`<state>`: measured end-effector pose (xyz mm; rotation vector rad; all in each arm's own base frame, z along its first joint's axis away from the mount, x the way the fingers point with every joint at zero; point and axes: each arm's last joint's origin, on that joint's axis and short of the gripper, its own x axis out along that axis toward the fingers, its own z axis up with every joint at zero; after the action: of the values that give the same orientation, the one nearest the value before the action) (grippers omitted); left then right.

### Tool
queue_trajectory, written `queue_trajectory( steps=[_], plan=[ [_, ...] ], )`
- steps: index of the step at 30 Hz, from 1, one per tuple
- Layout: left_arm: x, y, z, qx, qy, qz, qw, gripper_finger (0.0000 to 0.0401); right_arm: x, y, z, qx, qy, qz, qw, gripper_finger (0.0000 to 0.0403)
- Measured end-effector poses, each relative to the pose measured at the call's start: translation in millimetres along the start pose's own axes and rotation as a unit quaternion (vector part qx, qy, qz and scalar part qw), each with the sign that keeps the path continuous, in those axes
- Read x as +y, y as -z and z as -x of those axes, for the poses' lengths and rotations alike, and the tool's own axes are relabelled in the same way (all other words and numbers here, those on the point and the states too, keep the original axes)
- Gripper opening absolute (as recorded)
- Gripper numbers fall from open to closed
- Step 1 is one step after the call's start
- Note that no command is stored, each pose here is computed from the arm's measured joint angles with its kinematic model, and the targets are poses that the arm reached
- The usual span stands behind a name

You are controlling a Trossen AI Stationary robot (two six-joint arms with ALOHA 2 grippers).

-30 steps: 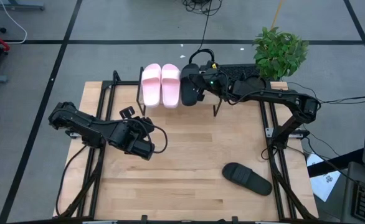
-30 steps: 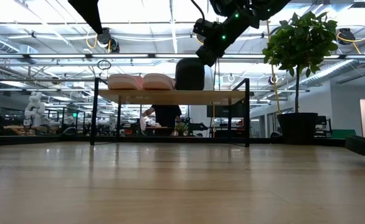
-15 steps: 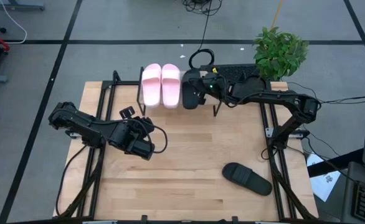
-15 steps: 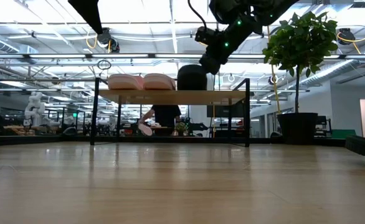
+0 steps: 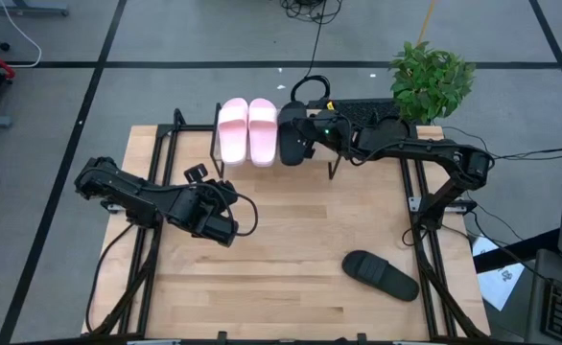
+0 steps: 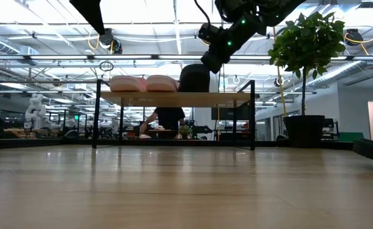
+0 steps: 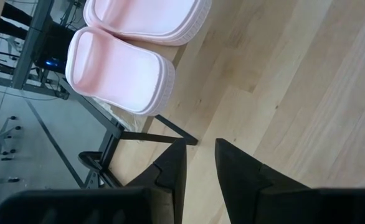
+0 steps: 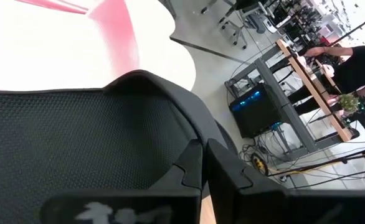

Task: Pick and place slides into the shelf
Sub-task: Put the top black slide on the shelf

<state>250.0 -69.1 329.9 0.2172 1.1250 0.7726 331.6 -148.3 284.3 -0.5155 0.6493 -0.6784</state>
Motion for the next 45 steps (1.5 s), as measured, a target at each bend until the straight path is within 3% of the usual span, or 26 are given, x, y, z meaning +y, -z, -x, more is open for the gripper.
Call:
queue_trajectory(
  steps=[45],
  plan=[
    [0.0, 0.0, 0.0, 0.000, 0.000, -0.008, 1.000, 0.0088, -1.1, 5.5, -2.5, 0.013, -0.016, -0.012, 1.000, 0.0000]
  ],
)
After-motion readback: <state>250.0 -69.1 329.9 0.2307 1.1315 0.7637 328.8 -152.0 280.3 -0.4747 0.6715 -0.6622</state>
